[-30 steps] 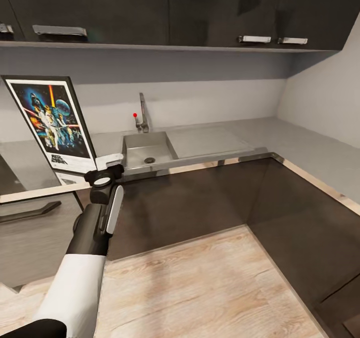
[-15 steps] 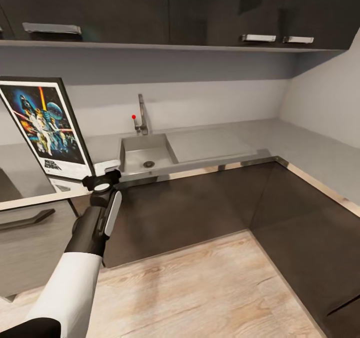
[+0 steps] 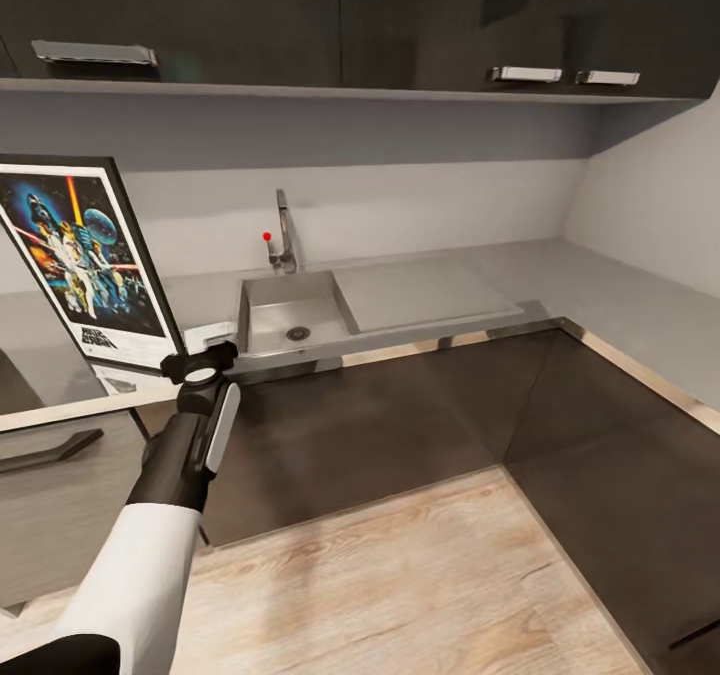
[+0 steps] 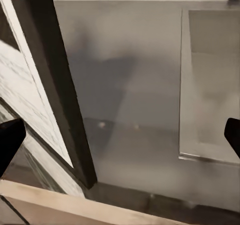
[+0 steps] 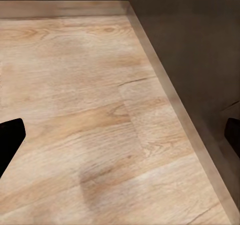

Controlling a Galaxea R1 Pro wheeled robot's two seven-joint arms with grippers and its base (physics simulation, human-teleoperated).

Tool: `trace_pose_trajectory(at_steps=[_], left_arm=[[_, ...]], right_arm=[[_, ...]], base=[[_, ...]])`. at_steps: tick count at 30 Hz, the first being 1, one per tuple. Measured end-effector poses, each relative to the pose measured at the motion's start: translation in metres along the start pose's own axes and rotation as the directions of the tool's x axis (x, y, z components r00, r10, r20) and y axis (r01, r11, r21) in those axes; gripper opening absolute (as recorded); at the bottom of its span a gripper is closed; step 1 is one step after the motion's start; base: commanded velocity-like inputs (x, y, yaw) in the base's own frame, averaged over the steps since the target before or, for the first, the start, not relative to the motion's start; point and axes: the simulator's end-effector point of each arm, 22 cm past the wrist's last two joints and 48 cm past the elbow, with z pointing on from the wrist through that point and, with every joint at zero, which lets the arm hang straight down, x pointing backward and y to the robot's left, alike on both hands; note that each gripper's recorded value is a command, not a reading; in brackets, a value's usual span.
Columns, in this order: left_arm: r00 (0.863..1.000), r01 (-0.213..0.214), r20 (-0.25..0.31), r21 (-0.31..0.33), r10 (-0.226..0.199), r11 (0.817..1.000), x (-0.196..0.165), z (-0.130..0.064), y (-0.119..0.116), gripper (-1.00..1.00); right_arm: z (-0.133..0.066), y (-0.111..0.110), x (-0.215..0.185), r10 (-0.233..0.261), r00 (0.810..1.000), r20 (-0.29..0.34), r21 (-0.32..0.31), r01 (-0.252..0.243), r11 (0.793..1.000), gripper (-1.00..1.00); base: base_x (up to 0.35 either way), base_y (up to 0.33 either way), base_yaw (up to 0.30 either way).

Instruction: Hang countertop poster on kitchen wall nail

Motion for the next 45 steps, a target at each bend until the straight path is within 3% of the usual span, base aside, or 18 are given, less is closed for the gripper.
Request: trace_pose_trajectory(at_steps=[9, 10, 11, 27, 45], left_arm=[[0.999, 0.028, -0.016, -0.061, -0.029, 0.998, 0.004, 0.006, 0.024, 1.0], [0.999, 0.029, -0.017, -0.111, -0.031, 0.993, 0.004, 0.006, 0.037, 1.0], [0.999, 0.029, -0.017, -0.116, -0.032, 0.993, 0.004, 0.006, 0.039, 1.0], [0.998, 0.051, -0.02, -0.157, -0.055, 0.986, 0.006, 0.009, 0.054, 1.0], [0.998, 0.056, -0.02, -0.16, -0.06, 0.985, 0.006, 0.009, 0.056, 1.0]], right_arm=[[-0.001, 0.0, 0.005, -0.001, 1.0, -0.01, -0.001, 0.001, 1.0, 1.0], [-0.004, 0.001, 0.014, -0.004, 0.999, -0.032, -0.002, 0.004, 1.0, 1.0], [-0.004, 0.001, 0.015, -0.005, 0.999, -0.034, -0.003, 0.005, 1.0, 1.0], [-0.006, 0.001, 0.019, -0.005, 0.999, -0.044, -0.004, 0.005, 1.0, 1.0], [-0.006, 0.002, 0.02, -0.008, 0.999, -0.044, -0.007, 0.007, 1.0, 1.0]], base=[[0.005, 0.003, 0.0], [0.0, 0.0, 0.0], [0.0, 0.0, 0.0], [0.0, 0.0, 0.0], [0.03, -0.012, 0.0]])
